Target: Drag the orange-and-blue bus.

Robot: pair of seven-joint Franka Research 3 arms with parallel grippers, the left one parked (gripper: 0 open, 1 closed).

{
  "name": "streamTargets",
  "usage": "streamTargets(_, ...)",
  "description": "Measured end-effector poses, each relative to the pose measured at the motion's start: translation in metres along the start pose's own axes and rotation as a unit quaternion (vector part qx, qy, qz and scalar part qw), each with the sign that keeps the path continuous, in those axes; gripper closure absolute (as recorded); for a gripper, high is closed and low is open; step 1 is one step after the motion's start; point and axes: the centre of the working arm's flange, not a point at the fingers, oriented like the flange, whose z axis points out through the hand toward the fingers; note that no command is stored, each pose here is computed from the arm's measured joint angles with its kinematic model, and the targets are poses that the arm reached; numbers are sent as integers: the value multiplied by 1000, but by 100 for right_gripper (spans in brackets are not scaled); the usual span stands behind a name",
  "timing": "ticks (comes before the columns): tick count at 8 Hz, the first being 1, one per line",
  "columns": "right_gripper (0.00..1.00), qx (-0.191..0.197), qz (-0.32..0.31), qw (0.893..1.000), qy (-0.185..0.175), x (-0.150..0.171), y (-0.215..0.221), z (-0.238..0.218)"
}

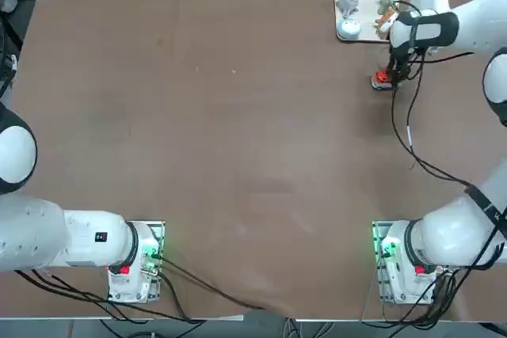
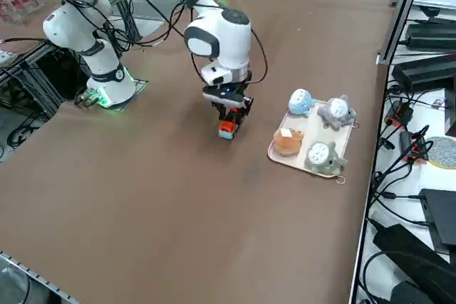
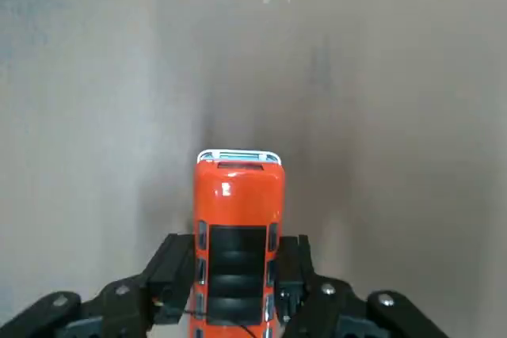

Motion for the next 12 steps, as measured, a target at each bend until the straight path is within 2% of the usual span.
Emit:
streamTargets(3,44,6,-5,1000,-2,-60,-2,-5)
streamTargets(8,44,19,-4,1000,-24,-162,-1,-13)
streamTargets(10,44,23,-5,999,-24,-187,-1,-15)
streamTargets(12,44,22,5,999,-40,-199,-2,-16)
